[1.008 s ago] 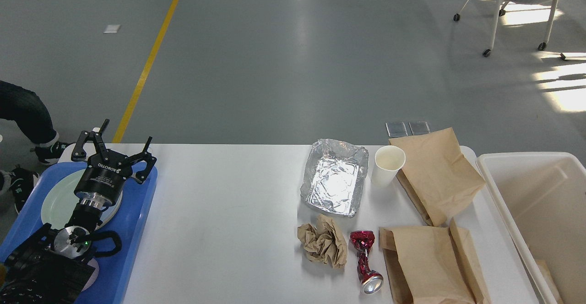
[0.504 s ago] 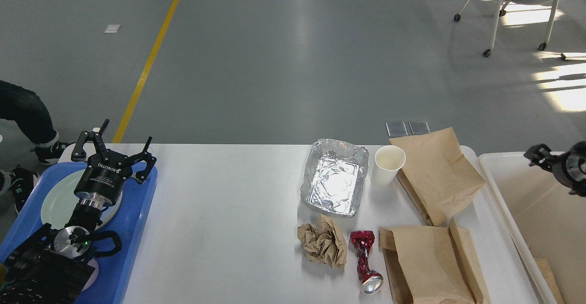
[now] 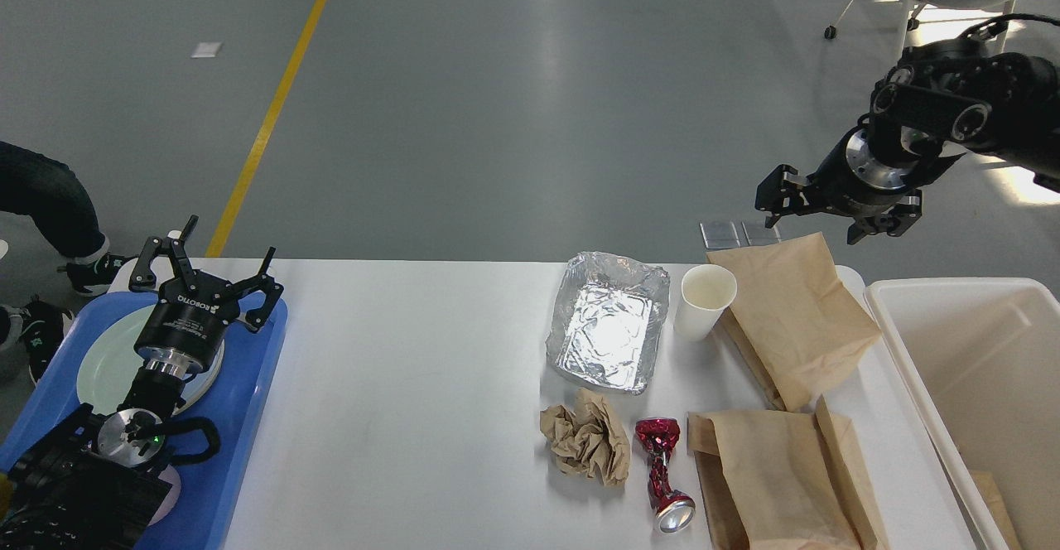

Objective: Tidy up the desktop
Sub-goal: 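Move the right gripper back to the crumpled foil tray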

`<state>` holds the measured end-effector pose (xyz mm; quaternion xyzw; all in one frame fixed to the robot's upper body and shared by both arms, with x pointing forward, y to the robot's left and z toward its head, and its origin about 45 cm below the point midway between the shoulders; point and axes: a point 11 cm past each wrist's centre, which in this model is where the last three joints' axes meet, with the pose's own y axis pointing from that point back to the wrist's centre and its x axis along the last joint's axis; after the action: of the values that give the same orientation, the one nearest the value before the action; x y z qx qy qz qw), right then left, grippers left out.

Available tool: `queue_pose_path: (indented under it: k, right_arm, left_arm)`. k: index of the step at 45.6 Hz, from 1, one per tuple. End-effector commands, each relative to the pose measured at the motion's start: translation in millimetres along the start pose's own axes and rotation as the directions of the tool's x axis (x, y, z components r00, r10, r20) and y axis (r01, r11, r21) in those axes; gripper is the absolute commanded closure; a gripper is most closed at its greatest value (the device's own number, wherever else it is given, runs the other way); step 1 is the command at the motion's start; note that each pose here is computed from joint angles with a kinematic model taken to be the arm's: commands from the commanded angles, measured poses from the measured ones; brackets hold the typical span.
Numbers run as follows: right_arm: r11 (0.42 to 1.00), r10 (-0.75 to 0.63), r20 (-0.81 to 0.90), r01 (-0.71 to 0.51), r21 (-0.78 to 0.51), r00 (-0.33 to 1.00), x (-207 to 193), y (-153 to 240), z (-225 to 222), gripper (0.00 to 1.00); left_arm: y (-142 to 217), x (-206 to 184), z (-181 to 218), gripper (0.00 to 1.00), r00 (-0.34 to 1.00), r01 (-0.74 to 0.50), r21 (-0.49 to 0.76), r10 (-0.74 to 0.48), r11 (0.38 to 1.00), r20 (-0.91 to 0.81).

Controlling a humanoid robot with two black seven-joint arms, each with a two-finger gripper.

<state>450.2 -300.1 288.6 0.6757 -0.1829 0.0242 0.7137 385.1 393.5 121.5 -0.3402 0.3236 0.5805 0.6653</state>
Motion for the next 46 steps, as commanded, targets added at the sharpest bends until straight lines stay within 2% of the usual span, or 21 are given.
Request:
queue_pose_path:
  k: [1, 10, 16, 23, 35, 46]
  right_arm:
    - [0.994, -0.083, -0.052, 0.086, 0.061, 0.995, -16, 29, -26, 0.00]
    - [0.989, -0.094, -0.117, 0.107, 0.104, 0.989, -30, 80, -39, 0.00]
    - [0.988, -0.084, -0.114, 0.098, 0.116, 0.990, -30, 78, -43, 0.00]
    - [0.976, -0.173, -0.068, 0.181, 0.122, 0.982, -53, 24, -37, 0.00]
    - [0.970, -0.151, 0.067, 0.135, 0.200, 0.986, -81, -49, -52, 0.00]
    - [0.974, -0.148, 0.109, 0.126, 0.186, 0.983, -98, -99, -64, 0.00]
  left_arm:
    - [0, 0, 0, 0.03, 1.000, 0.000, 0.000, 0.000, 1.000, 0.000]
    - [0, 0, 0, 0.03, 1.000, 0.000, 0.000, 0.000, 1.000, 0.000]
    - [1, 1, 0, 0.03, 1.000, -0.002, 0.000, 0.002, 1.000, 0.000]
    - [0, 0, 0, 0.03, 1.000, 0.000, 0.000, 0.000, 1.000, 0.000]
    - [0, 0, 0, 0.03, 1.000, 0.000, 0.000, 0.000, 1.000, 0.000]
    - [0, 0, 0, 0.03, 1.000, 0.000, 0.000, 0.000, 1.000, 0.000]
